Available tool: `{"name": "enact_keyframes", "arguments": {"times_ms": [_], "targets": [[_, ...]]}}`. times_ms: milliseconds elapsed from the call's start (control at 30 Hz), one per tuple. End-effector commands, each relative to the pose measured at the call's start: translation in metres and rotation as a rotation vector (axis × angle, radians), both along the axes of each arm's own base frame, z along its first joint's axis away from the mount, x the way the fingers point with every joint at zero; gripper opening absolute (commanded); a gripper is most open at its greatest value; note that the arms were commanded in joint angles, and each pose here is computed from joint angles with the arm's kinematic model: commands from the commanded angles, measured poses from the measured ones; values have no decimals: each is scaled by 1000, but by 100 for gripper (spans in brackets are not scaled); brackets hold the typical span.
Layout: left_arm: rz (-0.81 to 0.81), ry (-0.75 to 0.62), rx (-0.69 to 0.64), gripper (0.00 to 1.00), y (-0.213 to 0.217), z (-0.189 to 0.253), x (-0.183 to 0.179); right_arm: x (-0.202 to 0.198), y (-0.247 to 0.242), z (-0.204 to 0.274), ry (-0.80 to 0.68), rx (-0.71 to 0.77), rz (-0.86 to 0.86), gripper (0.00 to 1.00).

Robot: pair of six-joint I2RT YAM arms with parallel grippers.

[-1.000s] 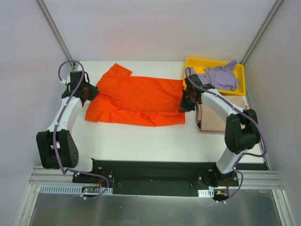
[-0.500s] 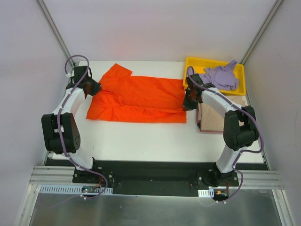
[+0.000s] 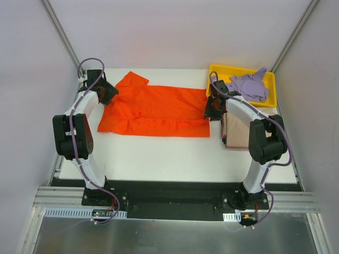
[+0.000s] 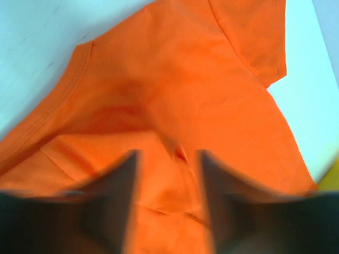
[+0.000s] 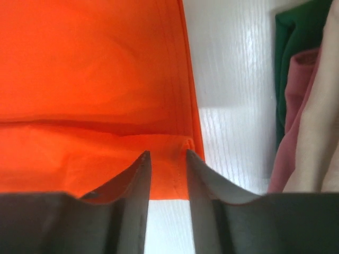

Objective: Fold and stack the t-shirts
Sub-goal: Fold the flattened tshirt in 1/3 of the way

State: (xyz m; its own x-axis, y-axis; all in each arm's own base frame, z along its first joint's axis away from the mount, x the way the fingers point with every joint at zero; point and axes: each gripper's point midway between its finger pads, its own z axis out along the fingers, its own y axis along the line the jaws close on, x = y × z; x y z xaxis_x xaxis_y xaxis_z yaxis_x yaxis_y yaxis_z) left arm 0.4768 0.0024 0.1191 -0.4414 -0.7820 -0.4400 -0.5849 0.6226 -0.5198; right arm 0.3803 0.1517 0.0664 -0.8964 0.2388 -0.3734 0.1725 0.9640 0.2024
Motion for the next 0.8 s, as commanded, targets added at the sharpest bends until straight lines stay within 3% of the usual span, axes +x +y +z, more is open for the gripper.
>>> {"name": "enact_keyframes", "arguments": {"times_ms": [0, 33, 133, 267, 500, 767], "targets": [[-39, -51, 72, 92, 9, 33, 17, 21, 0, 30, -92, 1, 13, 48], [-44, -53, 81, 99, 10, 42, 17, 19, 1, 34, -97, 5, 26, 55], [-64, -75, 87, 99, 7, 61, 9, 7, 3, 43, -99, 18, 52, 71], [-118, -46, 36, 99, -7, 51, -19, -18, 28, 45, -84, 94, 145, 97], [-198, 87, -86, 99, -32, -4, -44, -33, 100, 24, -31, 219, 319, 96], [-145, 226, -81, 99, -25, -55, -64, -52, 66, -28, 115, 107, 184, 96]]}}
